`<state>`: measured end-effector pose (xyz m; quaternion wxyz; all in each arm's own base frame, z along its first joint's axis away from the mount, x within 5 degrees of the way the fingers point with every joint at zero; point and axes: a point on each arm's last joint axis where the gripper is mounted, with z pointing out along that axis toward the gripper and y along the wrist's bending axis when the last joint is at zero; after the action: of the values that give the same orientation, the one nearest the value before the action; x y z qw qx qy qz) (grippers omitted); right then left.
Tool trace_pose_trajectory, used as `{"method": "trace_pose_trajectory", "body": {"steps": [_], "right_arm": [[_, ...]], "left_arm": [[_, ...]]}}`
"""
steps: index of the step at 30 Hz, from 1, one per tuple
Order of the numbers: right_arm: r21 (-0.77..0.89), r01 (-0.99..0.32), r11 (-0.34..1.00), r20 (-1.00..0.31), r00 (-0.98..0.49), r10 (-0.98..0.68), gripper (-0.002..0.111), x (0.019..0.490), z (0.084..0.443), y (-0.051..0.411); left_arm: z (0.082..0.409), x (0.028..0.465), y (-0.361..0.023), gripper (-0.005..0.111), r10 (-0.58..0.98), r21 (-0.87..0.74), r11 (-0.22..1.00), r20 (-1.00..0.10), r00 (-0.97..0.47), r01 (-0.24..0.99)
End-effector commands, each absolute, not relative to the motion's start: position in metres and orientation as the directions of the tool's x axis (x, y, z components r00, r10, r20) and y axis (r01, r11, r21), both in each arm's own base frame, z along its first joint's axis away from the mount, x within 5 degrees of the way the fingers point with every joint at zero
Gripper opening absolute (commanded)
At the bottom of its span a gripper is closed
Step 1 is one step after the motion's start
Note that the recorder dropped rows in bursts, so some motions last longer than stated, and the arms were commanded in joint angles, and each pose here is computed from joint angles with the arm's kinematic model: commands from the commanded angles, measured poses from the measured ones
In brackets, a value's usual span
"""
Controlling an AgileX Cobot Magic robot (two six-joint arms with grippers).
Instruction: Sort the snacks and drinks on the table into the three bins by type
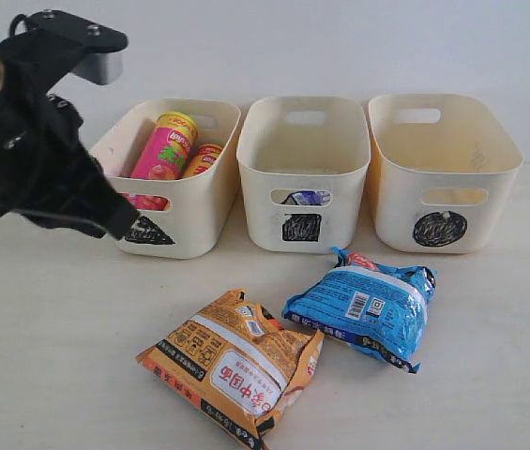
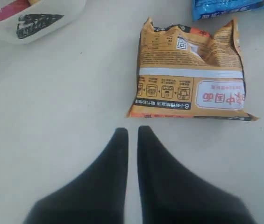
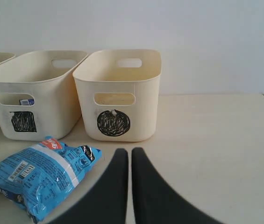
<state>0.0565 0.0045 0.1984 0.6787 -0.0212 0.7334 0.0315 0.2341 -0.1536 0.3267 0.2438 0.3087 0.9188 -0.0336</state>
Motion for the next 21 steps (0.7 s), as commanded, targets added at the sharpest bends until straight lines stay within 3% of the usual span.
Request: {"method": "trace_pose_trajectory", "body": {"steps": [1, 14, 21], "right_arm": [[0.016, -0.074, 0.997, -0.998, -0.068, 0.011, 0.0, 0.056, 0.199, 0.004], [0.016, -0.074, 0.997, -0.998, -0.068, 0.011, 0.0, 0.056, 0.199, 0.004], [0.016, -0.074, 0.997, -0.998, -0.068, 0.011, 0.0, 0.056, 0.199, 0.004]], "left_arm": [[0.327, 0.203, -0.136, 0.004, 0.49, 0.024, 0.832, -0.499, -0.715, 0.554], [0.342, 0.164, -0.114, 0.004, 0.408, -0.056, 0.865, -0.502, -0.763, 0.499], [0.334, 0.154, -0.101, 0.004, 0.282, -0.044, 0.857, -0.794, -0.538, 0.514]]}}
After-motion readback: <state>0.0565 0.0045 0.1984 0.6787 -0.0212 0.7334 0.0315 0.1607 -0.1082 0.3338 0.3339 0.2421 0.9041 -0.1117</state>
